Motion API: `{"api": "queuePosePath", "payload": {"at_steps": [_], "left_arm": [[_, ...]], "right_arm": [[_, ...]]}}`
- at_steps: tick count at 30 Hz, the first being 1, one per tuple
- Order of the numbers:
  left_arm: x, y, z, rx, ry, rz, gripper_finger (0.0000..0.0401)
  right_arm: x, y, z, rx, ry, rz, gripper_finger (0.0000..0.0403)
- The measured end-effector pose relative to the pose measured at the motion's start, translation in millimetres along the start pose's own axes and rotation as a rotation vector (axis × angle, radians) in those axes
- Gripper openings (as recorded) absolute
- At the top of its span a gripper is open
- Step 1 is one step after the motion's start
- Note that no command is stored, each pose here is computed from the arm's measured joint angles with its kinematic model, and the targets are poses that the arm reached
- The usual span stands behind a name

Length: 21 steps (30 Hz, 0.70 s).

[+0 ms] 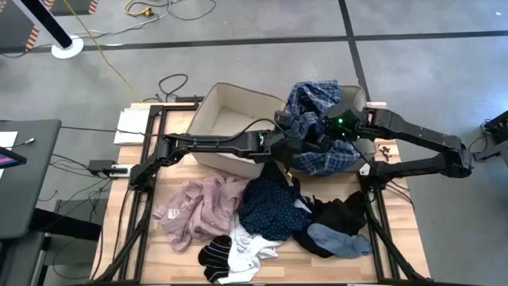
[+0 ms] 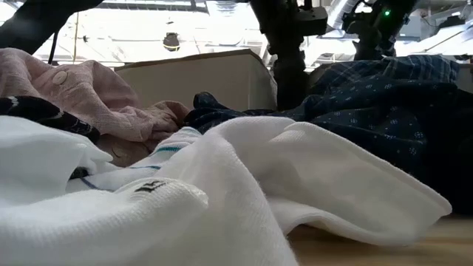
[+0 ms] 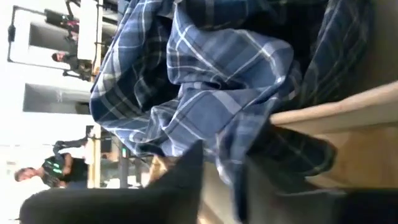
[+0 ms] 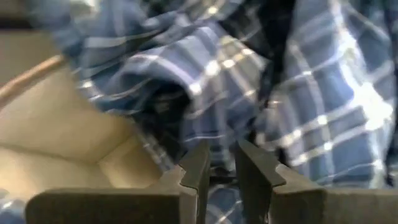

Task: Sort clothes
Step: Put the blue plaid shirt into the right laundry organizer

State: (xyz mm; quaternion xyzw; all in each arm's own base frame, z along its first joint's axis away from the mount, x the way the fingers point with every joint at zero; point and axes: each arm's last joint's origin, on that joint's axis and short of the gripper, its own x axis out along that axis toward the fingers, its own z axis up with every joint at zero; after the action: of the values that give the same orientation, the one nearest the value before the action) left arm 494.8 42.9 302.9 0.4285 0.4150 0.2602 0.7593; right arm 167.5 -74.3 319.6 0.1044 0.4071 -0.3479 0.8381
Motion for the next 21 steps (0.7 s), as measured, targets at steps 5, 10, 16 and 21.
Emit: {"api": "queuePosePath", "payload": {"at_steps": [5, 10, 16, 21], "left_arm": [[4.5, 3.8, -2.6, 0.056, 0.004, 0.006, 0.0004], [-1.3, 22.4, 0.6, 0.050, -0.019, 0.038, 0.0001], [-30.4, 68.7, 13.1, -0.030, -0.200, 0.018, 0.0001], [-49.3, 103.0, 10.3, -0.060, -0.435, -0.004, 0.0001]], "right_arm": [[-7.9, 11.4, -2.3, -0.047, -0.034, 0.055, 0.0093], [-25.6, 21.7, -6.0, -0.088, -0.119, 0.142, 0.0093], [-46.7, 28.4, -9.9, -0.120, -0.232, 0.231, 0.0096], [-54.3, 31.0, -13.0, -0.143, -0.276, 0.207, 0.0153]]}}
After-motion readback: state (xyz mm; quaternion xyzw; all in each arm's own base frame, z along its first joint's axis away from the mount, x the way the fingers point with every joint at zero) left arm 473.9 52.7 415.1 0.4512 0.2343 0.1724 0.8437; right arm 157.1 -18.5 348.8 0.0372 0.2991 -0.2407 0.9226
